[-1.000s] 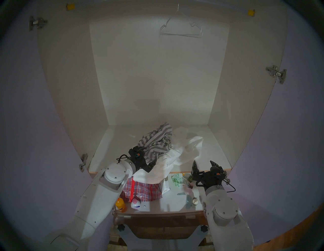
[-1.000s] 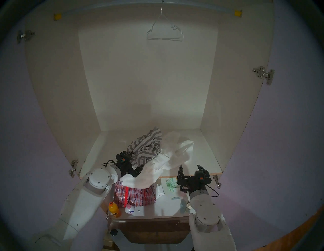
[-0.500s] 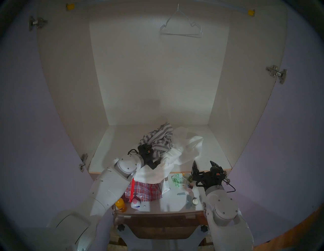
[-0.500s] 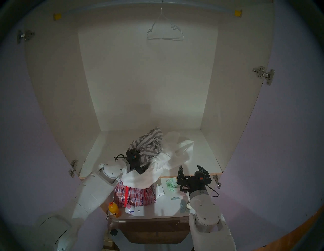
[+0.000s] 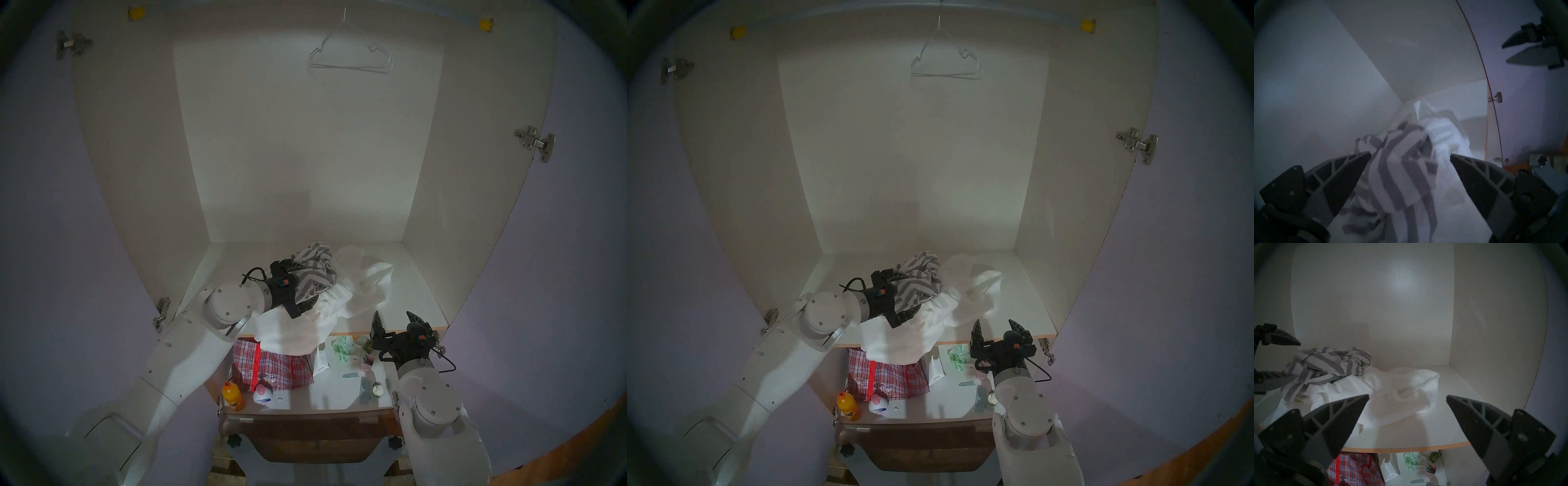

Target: Sort tops into two piles: light colors and dark colors

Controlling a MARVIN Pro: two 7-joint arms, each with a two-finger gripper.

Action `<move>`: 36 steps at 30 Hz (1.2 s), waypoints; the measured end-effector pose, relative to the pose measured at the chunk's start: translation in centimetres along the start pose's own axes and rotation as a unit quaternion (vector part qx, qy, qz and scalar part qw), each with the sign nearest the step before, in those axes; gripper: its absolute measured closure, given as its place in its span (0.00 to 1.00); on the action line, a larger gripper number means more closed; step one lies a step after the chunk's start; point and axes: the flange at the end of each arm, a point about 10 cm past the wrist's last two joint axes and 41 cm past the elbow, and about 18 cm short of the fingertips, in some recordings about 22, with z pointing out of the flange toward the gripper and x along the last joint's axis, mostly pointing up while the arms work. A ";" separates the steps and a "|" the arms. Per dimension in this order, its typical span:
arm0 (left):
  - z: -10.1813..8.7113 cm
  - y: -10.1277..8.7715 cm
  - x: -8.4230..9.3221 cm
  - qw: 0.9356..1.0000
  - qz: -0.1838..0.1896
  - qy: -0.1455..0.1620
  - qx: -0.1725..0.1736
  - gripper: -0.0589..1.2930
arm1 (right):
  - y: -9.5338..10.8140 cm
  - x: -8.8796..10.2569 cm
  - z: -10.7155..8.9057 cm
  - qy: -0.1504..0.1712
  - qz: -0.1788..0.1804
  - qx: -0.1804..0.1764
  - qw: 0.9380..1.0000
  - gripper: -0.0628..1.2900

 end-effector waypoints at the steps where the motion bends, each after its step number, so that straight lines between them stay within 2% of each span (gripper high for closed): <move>1: 0.1 -0.2 -0.4 1.000 -0.005 -0.005 0.006 0.02 | 0.0 0.0 0.0 0.000 0.000 0.000 1.000 0.03; 4: 0.7 -1.1 -1.1 0.999 -0.015 -0.012 0.026 0.02 | 0.0 0.0 0.0 0.000 0.000 0.000 1.000 0.03; 6: 1.3 -1.7 -1.2 0.999 -0.005 -0.017 0.045 0.02 | 0.0 0.0 0.0 0.000 0.000 0.000 1.000 0.03; 8: 2.0 -3.0 -1.2 0.996 0.011 -0.023 0.085 0.02 | 0.0 0.0 0.0 0.000 0.000 0.000 1.000 0.03; 9: 2.4 -3.6 -1.0 0.994 0.005 -0.021 0.107 0.02 | 0.0 0.0 0.0 0.000 0.000 0.000 1.000 0.03; 10: 2.8 -3.8 -0.8 0.993 0.005 -0.018 0.115 0.02 | 0.0 0.0 0.0 0.000 0.000 0.000 1.000 0.03; 12: 3.6 -3.7 -0.4 0.994 0.015 -0.014 0.109 0.02 | 0.0 0.0 0.0 0.000 0.000 0.000 1.000 0.03; 15: 4.7 -3.0 -0.2 0.996 0.039 -0.007 0.079 0.02 | 0.0 0.0 0.0 0.000 0.000 0.000 1.000 0.03; 17: 5.1 -2.4 -0.4 0.997 0.039 -0.005 0.070 0.02 | 0.0 0.0 0.0 0.000 0.000 0.000 1.000 0.03; 18: 5.2 -2.2 -0.6 0.997 0.036 -0.003 0.067 0.17 | 0.0 0.0 0.0 0.000 0.000 0.000 1.000 0.03; 19: 5.3 -2.1 -0.8 0.997 0.033 -0.002 0.063 0.60 | 0.0 0.0 0.0 0.000 0.000 0.000 1.000 0.03; 20: 5.4 -2.0 -1.0 0.998 0.029 -0.003 0.060 0.96 | 0.0 0.0 0.0 0.000 0.000 0.000 1.000 0.03; 23: 5.6 -1.9 -1.5 0.998 0.024 -0.005 0.055 0.97 | 0.0 0.0 0.0 0.000 0.000 0.000 1.000 0.03; 26: 5.6 -2.7 -2.0 0.996 -0.002 -0.006 0.092 0.97 | 0.0 0.0 0.0 0.000 0.000 0.000 1.000 0.03; 29: 5.1 -5.2 -2.2 0.986 -0.026 -0.005 0.166 0.97 | 0.0 -0.1 0.0 -0.001 0.000 0.000 1.000 0.03; 32: 3.4 -9.6 -2.2 0.966 -0.040 0.000 0.257 0.97 | 0.0 -0.2 0.1 -0.002 0.000 -0.001 1.000 0.03; 33: 3.0 -10.5 -2.1 0.961 -0.042 0.002 0.273 0.97 | 0.0 -0.2 0.1 -0.002 0.000 -0.001 1.000 0.03; 35: 0.5 -14.3 -1.9 0.934 -0.046 0.019 0.354 0.97 | 0.0 -0.2 0.1 -0.002 0.000 -0.001 1.000 0.03; 36: -0.5 -15.2 -1.8 0.927 -0.036 0.031 0.373 0.97 | 0.0 -0.2 0.1 -0.002 0.000 -0.001 1.000 0.03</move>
